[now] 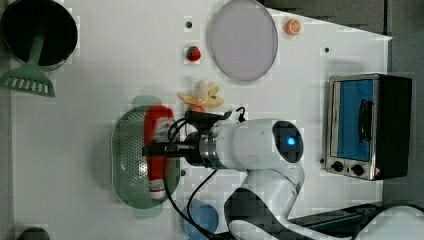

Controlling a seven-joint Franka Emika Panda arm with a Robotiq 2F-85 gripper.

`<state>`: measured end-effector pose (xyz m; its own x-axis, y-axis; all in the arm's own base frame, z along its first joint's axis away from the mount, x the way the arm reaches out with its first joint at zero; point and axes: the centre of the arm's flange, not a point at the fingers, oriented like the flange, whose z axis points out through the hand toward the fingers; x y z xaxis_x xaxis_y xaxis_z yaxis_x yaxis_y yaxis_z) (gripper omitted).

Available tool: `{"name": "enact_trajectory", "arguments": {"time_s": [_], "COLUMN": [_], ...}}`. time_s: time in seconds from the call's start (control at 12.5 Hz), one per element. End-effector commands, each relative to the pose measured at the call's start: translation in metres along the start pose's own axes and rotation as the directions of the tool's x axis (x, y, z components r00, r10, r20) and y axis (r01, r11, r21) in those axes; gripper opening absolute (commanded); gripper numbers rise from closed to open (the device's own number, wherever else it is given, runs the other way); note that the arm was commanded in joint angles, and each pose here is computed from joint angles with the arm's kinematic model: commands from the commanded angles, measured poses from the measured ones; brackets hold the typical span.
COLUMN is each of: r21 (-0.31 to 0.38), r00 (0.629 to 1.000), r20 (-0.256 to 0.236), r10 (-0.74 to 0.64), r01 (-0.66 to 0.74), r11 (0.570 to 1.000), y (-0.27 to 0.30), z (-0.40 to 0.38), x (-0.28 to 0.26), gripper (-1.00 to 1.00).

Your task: Pick Ketchup from the table and place it in strainer.

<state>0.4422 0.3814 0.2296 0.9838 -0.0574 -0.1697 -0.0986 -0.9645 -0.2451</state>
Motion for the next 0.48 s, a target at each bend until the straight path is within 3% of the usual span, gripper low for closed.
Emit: {"name": "enact_trajectory", "arguments": {"time_s": [0.08,0.48], "r21": [0.040,0.045], "r00": [0.996,0.971], "r20": [-0.075,-0.172], "r10": [0.042,0.166], "r01": [-0.039,-0.161], "r11": [0.998,0.986], "y": [-0.016,-0.013], "z": [-0.026,-0.095], "x": [0.007,0.015], "gripper": [1.00,1.00]}}
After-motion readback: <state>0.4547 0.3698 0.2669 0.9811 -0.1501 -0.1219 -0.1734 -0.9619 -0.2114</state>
